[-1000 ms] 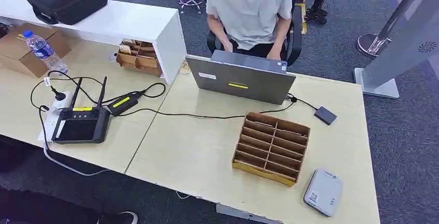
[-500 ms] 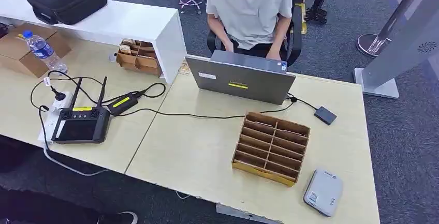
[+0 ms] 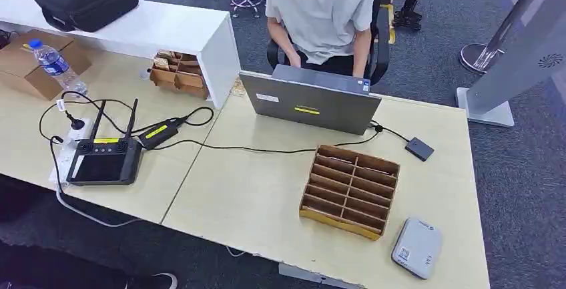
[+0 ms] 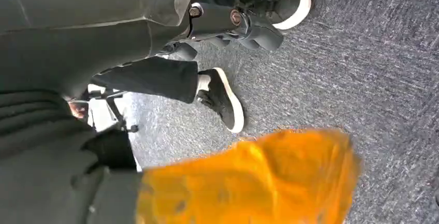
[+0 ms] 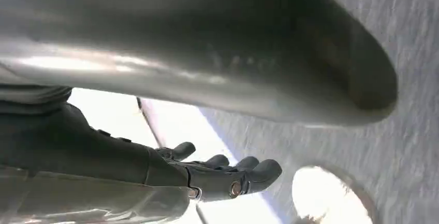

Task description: Pass the card to the sensor for recognition and then transmit it.

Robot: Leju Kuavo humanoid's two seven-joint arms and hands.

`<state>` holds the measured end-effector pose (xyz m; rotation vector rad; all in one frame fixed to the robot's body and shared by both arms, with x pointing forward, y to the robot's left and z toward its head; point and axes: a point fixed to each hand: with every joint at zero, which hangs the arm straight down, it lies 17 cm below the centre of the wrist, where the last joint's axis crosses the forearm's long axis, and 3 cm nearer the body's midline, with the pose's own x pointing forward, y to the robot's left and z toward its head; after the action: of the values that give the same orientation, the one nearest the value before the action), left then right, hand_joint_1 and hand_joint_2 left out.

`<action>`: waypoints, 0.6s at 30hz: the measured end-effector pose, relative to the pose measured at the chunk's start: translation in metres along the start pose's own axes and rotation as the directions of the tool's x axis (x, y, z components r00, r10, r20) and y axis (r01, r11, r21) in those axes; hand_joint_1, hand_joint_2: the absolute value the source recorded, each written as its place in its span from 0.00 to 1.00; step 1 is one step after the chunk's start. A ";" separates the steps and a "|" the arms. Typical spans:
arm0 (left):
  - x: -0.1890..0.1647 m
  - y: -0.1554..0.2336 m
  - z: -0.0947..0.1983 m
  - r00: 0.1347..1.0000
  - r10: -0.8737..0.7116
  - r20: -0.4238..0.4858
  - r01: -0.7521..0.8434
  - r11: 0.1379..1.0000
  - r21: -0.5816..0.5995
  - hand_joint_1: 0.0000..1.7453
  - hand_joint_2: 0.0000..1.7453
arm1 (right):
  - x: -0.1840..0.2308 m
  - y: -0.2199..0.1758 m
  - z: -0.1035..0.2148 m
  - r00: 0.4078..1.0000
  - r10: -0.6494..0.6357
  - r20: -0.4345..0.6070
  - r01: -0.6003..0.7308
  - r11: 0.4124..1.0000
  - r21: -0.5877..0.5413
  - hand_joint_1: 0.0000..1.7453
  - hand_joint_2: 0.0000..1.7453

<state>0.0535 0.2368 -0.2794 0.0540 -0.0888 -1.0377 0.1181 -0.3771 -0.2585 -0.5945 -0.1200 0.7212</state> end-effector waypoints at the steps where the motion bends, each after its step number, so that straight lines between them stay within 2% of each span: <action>1: 0.000 -0.001 0.000 1.000 -0.002 -0.001 0.002 1.000 -0.002 0.00 0.00 | -0.002 -0.014 -0.005 1.000 -0.003 -0.004 0.003 0.999 -0.033 0.00 0.00; 6: -0.002 -0.005 0.000 1.000 -0.010 -0.002 0.010 1.000 -0.012 0.00 0.00 | -0.019 -0.078 -0.024 0.999 -0.022 -0.024 0.018 0.987 -0.159 0.00 0.00; 9: -0.002 -0.005 0.000 1.000 -0.016 -0.002 0.016 1.000 -0.013 0.00 0.00 | -0.024 -0.088 -0.027 0.999 -0.026 -0.032 0.020 0.984 -0.175 0.00 0.00; 13: -0.001 -0.005 0.000 1.000 -0.020 -0.001 0.020 1.000 -0.012 0.00 0.00 | -0.029 -0.074 -0.025 0.999 -0.018 -0.043 0.011 0.990 -0.141 0.00 0.00; 18: 0.003 -0.006 0.001 1.000 -0.024 0.004 0.024 1.000 -0.013 0.00 0.00 | -0.034 -0.018 -0.011 0.997 0.015 -0.078 -0.016 1.000 -0.021 0.00 0.00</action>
<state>0.0494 0.2314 -0.2792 0.0416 -0.0853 -1.0626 0.1069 -0.4150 -0.2544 -0.6440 -0.0514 0.7117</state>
